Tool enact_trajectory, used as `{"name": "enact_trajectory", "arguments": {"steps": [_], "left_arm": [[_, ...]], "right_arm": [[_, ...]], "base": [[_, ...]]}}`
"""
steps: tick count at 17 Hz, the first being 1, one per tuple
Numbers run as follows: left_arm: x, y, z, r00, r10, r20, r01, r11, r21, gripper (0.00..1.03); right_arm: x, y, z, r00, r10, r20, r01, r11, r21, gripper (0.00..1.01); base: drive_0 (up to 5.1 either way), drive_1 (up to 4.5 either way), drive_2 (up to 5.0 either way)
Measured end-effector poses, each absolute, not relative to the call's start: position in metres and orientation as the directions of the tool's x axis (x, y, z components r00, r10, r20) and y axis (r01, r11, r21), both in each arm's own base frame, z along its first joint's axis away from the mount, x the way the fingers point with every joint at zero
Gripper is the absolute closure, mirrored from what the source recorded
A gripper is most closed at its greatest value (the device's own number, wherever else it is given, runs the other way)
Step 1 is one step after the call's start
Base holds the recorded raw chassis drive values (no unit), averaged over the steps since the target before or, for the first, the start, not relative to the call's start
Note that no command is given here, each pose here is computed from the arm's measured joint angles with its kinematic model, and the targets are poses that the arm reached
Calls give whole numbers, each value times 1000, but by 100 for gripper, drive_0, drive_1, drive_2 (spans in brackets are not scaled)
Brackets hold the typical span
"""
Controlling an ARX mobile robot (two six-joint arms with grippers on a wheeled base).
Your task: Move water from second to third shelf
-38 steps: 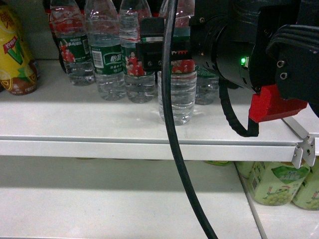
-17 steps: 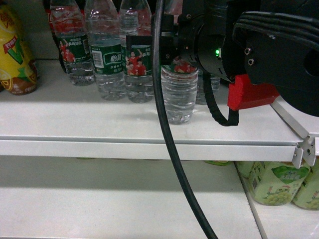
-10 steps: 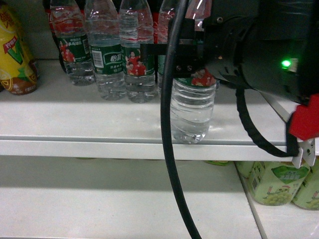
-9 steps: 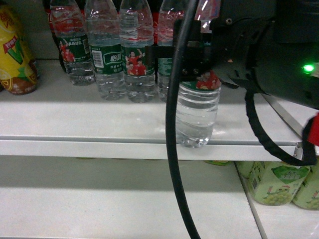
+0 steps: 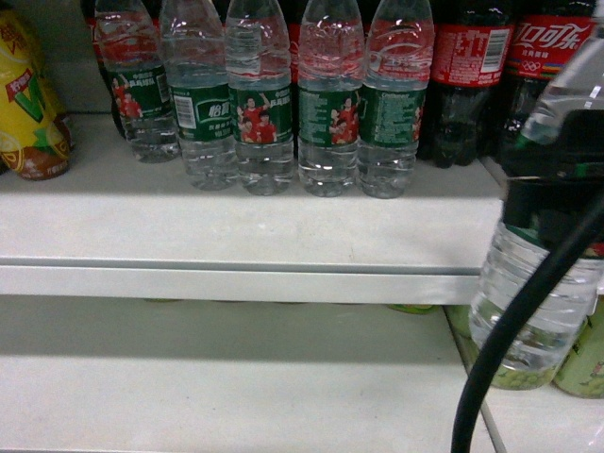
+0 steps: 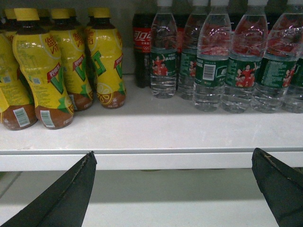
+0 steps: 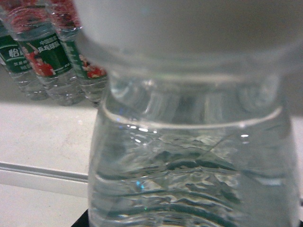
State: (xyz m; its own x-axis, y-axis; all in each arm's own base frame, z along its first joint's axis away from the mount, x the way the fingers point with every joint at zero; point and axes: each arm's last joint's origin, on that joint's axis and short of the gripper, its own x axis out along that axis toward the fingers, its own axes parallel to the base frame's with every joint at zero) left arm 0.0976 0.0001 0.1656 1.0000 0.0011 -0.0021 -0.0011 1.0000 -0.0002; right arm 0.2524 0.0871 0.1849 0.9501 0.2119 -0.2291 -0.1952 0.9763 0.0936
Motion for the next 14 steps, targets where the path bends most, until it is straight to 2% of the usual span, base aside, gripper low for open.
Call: {"name": "enact_trajectory", "arguments": {"steps": [4,8,9,11,12,14], "left_arm": [[98,0,166,1000,1,-2,-1,1000,0,5],[98,0,166,1000,2,-2,-2,1000,0,5],[98,0,166,1000,2,-2,-2,1000,0,5],[98,0,166,1000,1,-2,-1,1000,0,5],[98,0,166,1000,1,-2,-1,1000,0,5],[98,0,166,1000,1,-2,-1,1000,0,5]], "right_arm": [[217,52,193,965,171,-198,-150,982,115,57],[184,20,209,983,91,-158,-73,990,118,57],[177,16,212,987,75,-141,-60,993,103,57],[160,7,218,988,53,-145,-37,993,108,57],[143,9,227,992,74,-105,-62,992,114,57],[137,14,228,988,109,-106,-97,988,119,57]], "base": [[0,0,0],[0,0,0],[0,0,0],[0,0,0],[0,0,0],[0,0,0]]}}
